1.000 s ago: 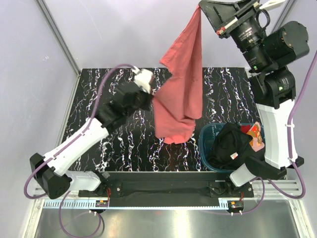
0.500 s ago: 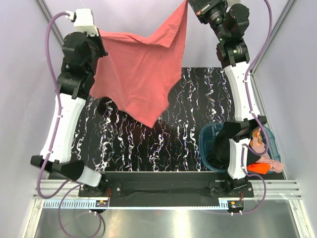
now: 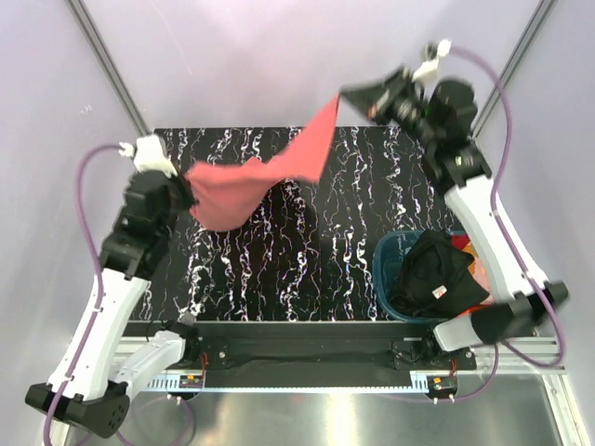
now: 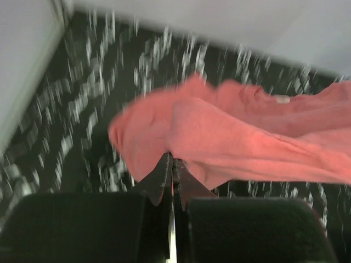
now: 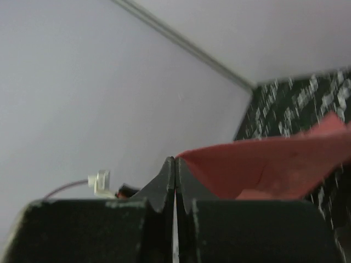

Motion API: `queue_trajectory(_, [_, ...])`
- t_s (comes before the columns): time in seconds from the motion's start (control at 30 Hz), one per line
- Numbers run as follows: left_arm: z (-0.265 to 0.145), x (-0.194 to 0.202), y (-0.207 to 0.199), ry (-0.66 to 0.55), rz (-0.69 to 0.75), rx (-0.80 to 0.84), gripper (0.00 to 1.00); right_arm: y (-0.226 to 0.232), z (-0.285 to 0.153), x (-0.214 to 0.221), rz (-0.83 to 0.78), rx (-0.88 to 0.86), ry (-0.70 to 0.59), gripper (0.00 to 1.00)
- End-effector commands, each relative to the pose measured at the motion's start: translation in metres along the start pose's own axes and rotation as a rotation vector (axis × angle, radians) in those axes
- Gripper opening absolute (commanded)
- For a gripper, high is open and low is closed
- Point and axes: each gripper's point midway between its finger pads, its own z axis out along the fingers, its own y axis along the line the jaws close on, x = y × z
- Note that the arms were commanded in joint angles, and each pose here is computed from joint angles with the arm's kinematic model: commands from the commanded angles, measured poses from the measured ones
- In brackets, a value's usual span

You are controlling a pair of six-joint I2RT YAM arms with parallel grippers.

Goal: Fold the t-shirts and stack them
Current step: Flatten the tshirt out

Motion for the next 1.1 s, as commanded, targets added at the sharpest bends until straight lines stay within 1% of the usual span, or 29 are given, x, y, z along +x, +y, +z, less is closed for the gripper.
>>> queue_trajectory(0.0, [-0.007,0.090,0.013,0.217,-0.213,-0.069,0.00,-0.041,-0.047,0.077,0.038,0.112,0.168,0.00])
queue_trajectory(0.03, [-0.016,0.102,0.013,0.247,-0.240,-0.052,0.00,-0.054,-0.059,0.098,0.052,0.157,0.213,0.00])
queue_trajectory(0.07, [-0.020,0.128,0.015,0.310,-0.255,-0.057,0.00,-0.069,-0.073,0.113,0.066,0.208,0.251,0.00])
queue_trajectory(0.1, [-0.025,0.140,0.016,0.345,-0.325,-0.075,0.00,-0.099,-0.100,0.143,0.095,0.303,0.323,0.00])
queue_trajectory(0.13, [-0.035,0.160,0.024,0.386,-0.350,-0.106,0.16,-0.113,-0.114,0.158,0.113,0.346,0.355,0.00])
queue_trajectory(0.17, [-0.039,0.168,0.022,0.406,-0.391,-0.101,0.26,-0.135,-0.137,0.183,0.145,0.405,0.401,0.00])
queue_trajectory(0.23, [-0.047,0.174,0.022,0.409,-0.406,-0.075,0.34,-0.158,-0.167,0.213,0.195,0.498,0.489,0.00])
queue_trajectory(0.27, [-0.050,0.173,0.024,0.398,-0.406,-0.080,0.46,-0.172,-0.186,0.229,0.211,0.550,0.528,0.00])
queue_trajectory(0.3, [-0.053,0.171,0.027,0.387,-0.404,-0.088,0.53,-0.181,-0.203,0.243,0.227,0.596,0.575,0.00])
queue_trajectory(0.33, [-0.057,0.166,0.030,0.376,-0.400,-0.096,0.57,-0.185,-0.214,0.251,0.237,0.616,0.604,0.01])
queue_trajectory(0.37, [-0.059,0.159,0.035,0.344,-0.382,-0.108,0.65,-0.194,-0.230,0.265,0.255,0.645,0.644,0.04])
queue_trajectory(0.4, [-0.059,0.154,0.037,0.331,-0.370,-0.110,0.68,-0.192,-0.240,0.275,0.270,0.630,0.699,0.06])
queue_trajectory(0.43, [-0.058,0.144,0.035,0.307,-0.363,-0.103,0.71,-0.194,-0.246,0.281,0.275,0.634,0.722,0.17])
queue_trajectory(0.47, [-0.054,0.143,0.034,0.312,-0.331,-0.102,0.72,-0.195,-0.250,0.284,0.272,0.640,0.737,0.23])
queue_trajectory(0.5, [-0.048,0.141,0.031,0.318,-0.316,-0.097,0.72,-0.199,-0.251,0.282,0.239,0.650,0.738,0.33])
queue_trajectory(0.53, [-0.041,0.133,0.025,0.307,-0.312,-0.082,0.72,-0.201,-0.247,0.277,0.205,0.658,0.726,0.44])
queue_trajectory(0.57, [-0.036,0.132,0.018,0.326,-0.290,-0.052,0.72,-0.199,-0.234,0.263,0.160,0.660,0.698,0.64])
queue_trajectory(0.6, [-0.021,0.143,0.010,0.388,-0.258,-0.045,0.73,-0.209,-0.224,0.250,0.065,0.683,0.661,0.67])
queue_trajectory(0.63, [-0.011,0.133,-0.001,0.381,-0.251,-0.010,0.73,-0.213,-0.213,0.241,0.012,0.685,0.643,0.69])
queue_trajectory(0.67, [-0.003,0.140,-0.008,0.425,-0.226,0.013,0.73,-0.223,-0.193,0.232,-0.043,0.699,0.648,0.70])
queue_trajectory(0.7, [0.013,0.154,-0.012,0.488,-0.201,0.001,0.73,-0.230,-0.177,0.224,-0.083,0.709,0.630,0.70])
queue_trajectory(0.73, [0.022,0.152,-0.016,0.502,-0.183,0.000,0.72,-0.237,-0.164,0.222,-0.103,0.715,0.644,0.70])
queue_trajectory(0.77, [0.030,0.157,-0.018,0.528,-0.145,0.009,0.71,-0.247,-0.138,0.220,-0.116,0.725,0.676,0.70])
queue_trajectory(0.83, [0.053,0.177,-0.024,0.617,-0.097,0.001,0.67,-0.257,-0.115,0.227,-0.160,0.718,0.736,0.69])
queue_trajectory(0.87, [0.059,0.183,-0.027,0.650,-0.065,0.019,0.65,-0.268,-0.090,0.231,-0.169,0.715,0.772,0.67])
queue_trajectory(0.9, [0.066,0.191,-0.028,0.685,-0.045,0.019,0.63,-0.273,-0.081,0.236,-0.166,0.717,0.805,0.60])
queue_trajectory(0.93, [0.077,0.204,-0.028,0.735,-0.023,0.001,0.61,-0.278,-0.070,0.241,-0.165,0.719,0.827,0.59])
queue_trajectory(0.97, [0.083,0.210,-0.027,0.755,-0.009,-0.017,0.61,-0.284,-0.046,0.248,-0.177,0.705,0.849,0.58])
queue_trajectory(1.07, [0.099,0.221,-0.026,0.792,0.001,-0.058,0.63,-0.299,-0.005,0.268,-0.220,0.678,0.883,0.58])
